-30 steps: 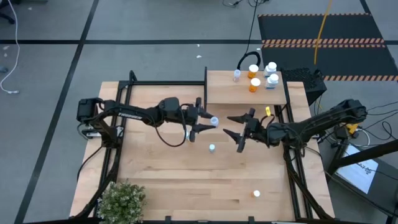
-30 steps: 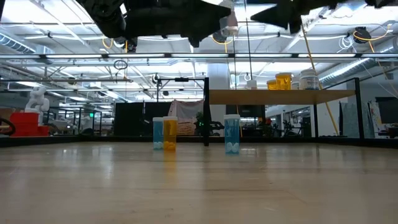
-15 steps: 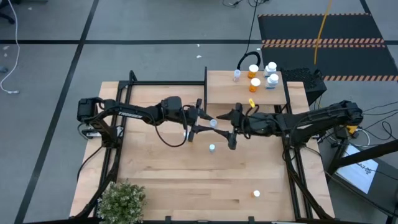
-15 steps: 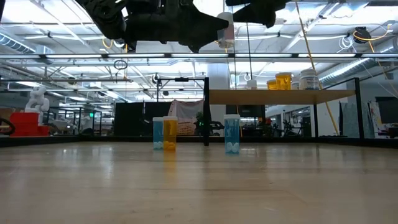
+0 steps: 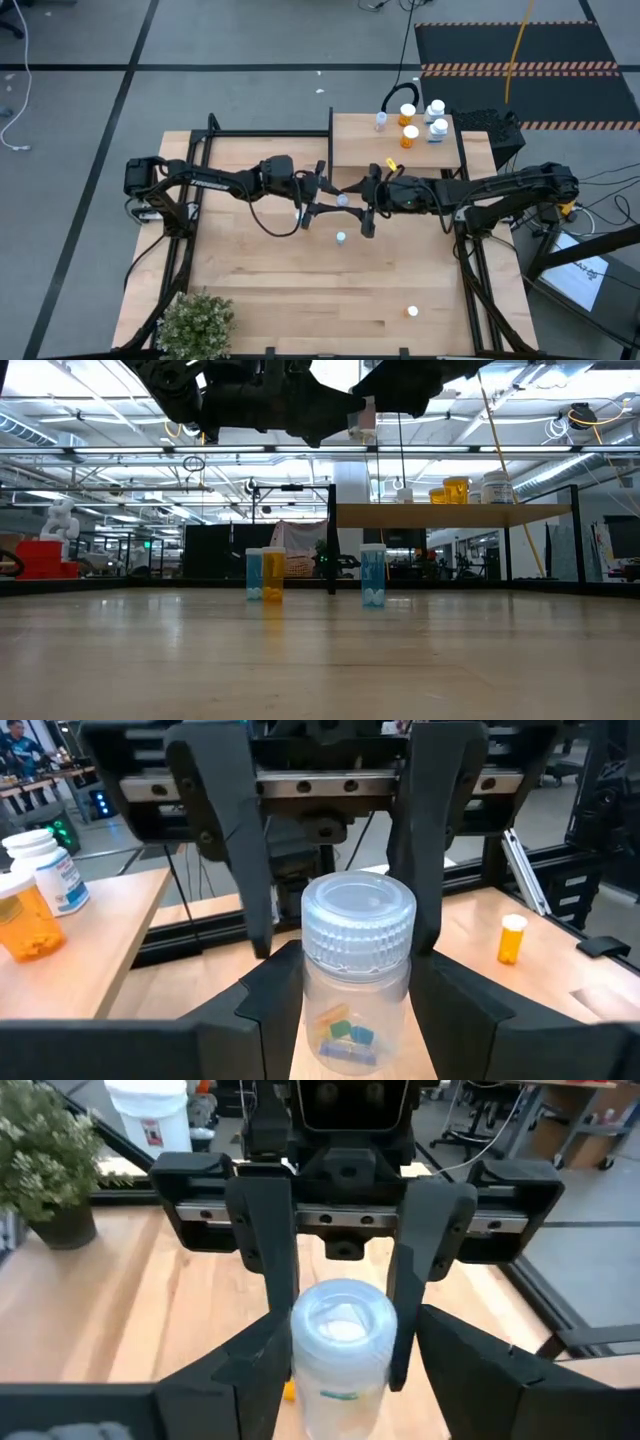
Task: Pick and place medicine bottles onto shelf by color
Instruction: Put the transparent pill bottle on the shelf aligned with the other transparent pill bottle
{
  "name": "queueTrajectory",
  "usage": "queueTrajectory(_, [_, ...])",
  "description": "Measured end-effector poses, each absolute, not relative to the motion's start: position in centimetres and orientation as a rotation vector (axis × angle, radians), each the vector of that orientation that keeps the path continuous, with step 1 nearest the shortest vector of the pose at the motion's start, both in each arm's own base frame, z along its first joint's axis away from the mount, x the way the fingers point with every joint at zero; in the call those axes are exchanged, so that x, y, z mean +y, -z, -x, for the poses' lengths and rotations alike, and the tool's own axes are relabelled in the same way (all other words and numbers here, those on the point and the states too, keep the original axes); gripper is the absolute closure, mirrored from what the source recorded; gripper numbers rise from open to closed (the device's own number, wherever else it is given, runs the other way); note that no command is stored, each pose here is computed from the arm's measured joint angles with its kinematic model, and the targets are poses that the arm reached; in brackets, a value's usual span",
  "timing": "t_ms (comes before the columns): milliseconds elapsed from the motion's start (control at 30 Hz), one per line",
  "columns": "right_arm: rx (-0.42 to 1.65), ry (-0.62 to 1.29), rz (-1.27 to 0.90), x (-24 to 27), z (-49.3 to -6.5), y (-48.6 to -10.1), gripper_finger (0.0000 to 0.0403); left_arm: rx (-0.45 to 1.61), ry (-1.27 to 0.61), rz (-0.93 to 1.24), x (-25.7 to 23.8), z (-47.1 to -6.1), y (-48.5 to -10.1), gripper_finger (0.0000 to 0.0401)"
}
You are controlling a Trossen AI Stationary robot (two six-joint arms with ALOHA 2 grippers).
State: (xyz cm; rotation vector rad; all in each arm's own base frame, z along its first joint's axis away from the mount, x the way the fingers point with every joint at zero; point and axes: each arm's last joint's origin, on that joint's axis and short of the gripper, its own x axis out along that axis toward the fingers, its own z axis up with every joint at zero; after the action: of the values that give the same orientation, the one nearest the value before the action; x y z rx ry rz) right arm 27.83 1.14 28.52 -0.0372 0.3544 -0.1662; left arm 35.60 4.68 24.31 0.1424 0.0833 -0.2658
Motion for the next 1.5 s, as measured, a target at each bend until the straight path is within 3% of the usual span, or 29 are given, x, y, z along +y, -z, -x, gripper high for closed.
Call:
queueTrajectory(267, [0.338,0.166,0.045,1.14,-27.83,-28.71,0.0229,0.084,0.263,-0.141,4.73,-35.6,-24.31,0.0241])
queueTrajectory(667, [0.308,0.165,0.039,1.15,-27.91,-29.0,0.0219,0.086,0.264,-0.141,4.7,-35.6,-24.29,0.024])
queueTrajectory(1200, [0.327,0.162,0.051,1.17,-27.85,-28.82,0.0252,0.085,0.262,-0.141,4.72,-35.6,-24.3,0.0239])
queueTrajectory(1500, [0.327,0.168,0.048,1.14,-27.85,-28.8,0.0258,0.091,0.229,-0.088,4.78,-35.63,-24.33,0.0185])
